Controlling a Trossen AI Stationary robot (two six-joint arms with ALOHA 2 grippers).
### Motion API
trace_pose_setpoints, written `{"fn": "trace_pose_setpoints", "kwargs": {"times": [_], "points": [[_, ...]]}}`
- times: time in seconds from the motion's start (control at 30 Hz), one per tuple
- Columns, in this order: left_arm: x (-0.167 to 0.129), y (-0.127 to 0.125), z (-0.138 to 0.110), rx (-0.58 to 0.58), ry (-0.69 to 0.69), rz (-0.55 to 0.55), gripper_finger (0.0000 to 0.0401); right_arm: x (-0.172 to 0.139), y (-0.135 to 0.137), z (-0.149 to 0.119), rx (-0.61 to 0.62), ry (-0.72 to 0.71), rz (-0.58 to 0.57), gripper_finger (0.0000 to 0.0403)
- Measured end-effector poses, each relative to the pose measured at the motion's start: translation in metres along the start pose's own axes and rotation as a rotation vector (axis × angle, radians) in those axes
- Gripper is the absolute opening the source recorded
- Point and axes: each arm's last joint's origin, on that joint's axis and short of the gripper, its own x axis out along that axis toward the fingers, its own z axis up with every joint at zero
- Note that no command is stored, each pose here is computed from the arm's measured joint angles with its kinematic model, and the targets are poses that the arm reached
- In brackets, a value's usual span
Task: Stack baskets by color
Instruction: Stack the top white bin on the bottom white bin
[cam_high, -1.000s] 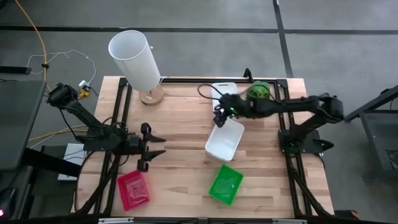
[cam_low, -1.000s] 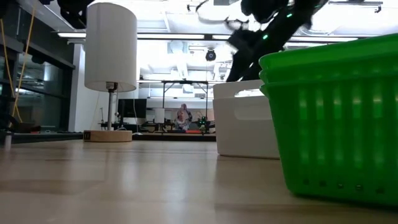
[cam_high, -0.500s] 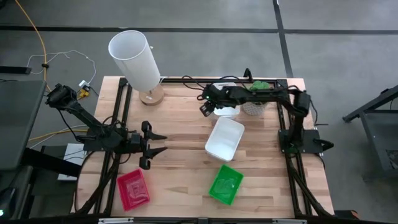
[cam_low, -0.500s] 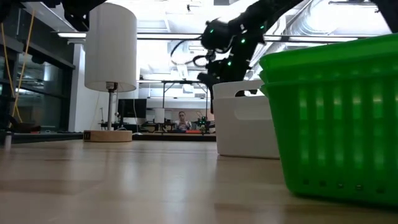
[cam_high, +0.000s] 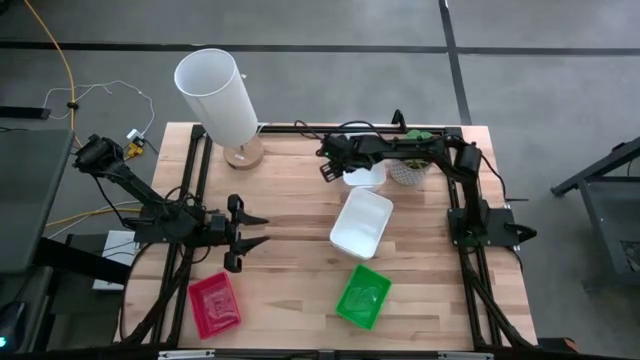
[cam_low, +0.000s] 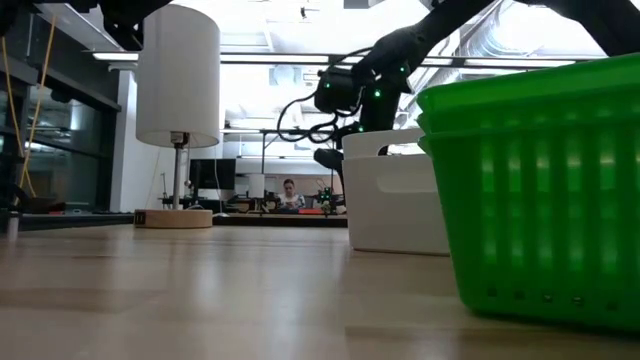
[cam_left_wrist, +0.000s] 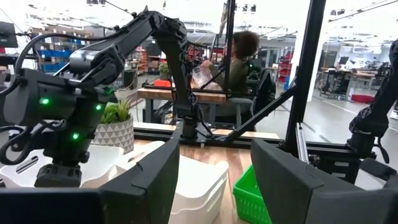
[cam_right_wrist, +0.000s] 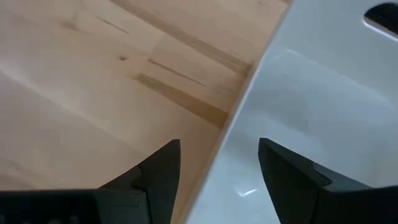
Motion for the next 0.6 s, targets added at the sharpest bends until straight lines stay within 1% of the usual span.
{"fn": "trace_pose_setpoints", "kwargs": {"times": [0.07,0.17,0.47,0.53,0.6], "points": [[0.0,0.0,0.0,0.001,0.0,0.0,0.0188,0.0014,-0.0016,0.0008,0.013,0.003,-0.003,0.0188],[0.0,0.0,0.0,0.001,0.0,0.0,0.0188,0.0028,-0.0016,0.0004,0.014,0.007,-0.005,0.0153],[0.0,0.0,0.0,0.003,0.0,0.0,0.0188,0.0028,-0.0009,0.0006,-0.064,0.002,-0.002,0.0016],[0.0,-0.0001,0.0,0.004,0.0,0.0,0.0188,0.0026,0.0002,0.0009,-0.088,-0.006,0.003,0.0006],[0.0,-0.0001,0.0,0.004,0.0,0.0,0.0188,0.0026,0.0007,0.0014,-0.095,-0.01,0.009,0.0009]]}}
